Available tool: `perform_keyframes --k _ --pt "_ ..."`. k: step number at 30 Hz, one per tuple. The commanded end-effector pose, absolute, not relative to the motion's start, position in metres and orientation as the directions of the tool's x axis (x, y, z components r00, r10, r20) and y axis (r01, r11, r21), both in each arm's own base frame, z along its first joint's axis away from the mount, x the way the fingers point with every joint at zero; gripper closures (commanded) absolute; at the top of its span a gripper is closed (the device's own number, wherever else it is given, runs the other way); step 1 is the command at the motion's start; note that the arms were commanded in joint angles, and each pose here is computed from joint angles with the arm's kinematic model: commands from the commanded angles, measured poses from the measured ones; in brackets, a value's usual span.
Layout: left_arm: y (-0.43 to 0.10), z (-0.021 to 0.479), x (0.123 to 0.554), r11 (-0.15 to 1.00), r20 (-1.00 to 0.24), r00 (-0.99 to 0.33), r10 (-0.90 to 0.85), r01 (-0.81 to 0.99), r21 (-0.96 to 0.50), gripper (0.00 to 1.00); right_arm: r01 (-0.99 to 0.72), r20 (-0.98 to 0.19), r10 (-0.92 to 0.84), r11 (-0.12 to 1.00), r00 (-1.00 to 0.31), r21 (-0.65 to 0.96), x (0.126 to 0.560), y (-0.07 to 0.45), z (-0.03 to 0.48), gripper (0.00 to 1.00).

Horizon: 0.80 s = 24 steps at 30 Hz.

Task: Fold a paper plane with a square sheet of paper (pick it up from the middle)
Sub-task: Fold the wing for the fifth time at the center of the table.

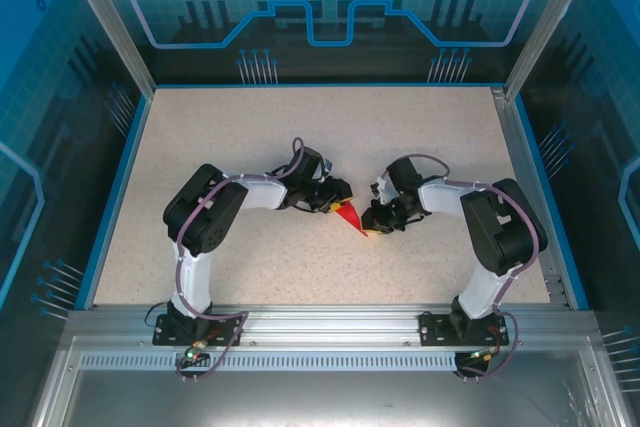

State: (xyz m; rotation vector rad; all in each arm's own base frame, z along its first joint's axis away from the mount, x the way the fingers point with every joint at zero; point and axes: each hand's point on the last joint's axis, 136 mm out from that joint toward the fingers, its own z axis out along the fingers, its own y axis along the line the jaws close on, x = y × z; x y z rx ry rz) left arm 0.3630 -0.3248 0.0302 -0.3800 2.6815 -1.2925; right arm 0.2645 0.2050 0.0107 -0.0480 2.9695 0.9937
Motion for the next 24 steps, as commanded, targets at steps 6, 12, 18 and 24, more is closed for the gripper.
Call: perform_keyframes --k 6,12,18,24 --pt "-0.313 0.006 0.357 0.65 0.017 -0.958 -0.285 -0.206 -0.731 0.6 -0.008 0.067 -0.05 0.852 -0.996 0.523 0.236 0.189 -0.003 0.84" --pt "-0.313 0.006 0.357 0.65 0.018 -0.958 -0.286 -0.207 -0.731 0.6 -0.036 0.069 -0.071 0.909 -0.995 0.416 0.232 0.179 -0.012 0.87" --pt "-0.313 0.007 0.358 0.649 0.016 -0.959 -0.284 -0.205 -0.732 0.6 -0.044 0.069 -0.073 0.933 -0.995 0.358 0.231 0.174 -0.018 0.9" --pt "-0.313 0.006 0.357 0.653 0.018 -0.959 -0.281 -0.206 -0.729 0.6 -0.051 0.054 -0.08 0.916 -0.995 0.398 0.23 0.181 -0.008 0.85"
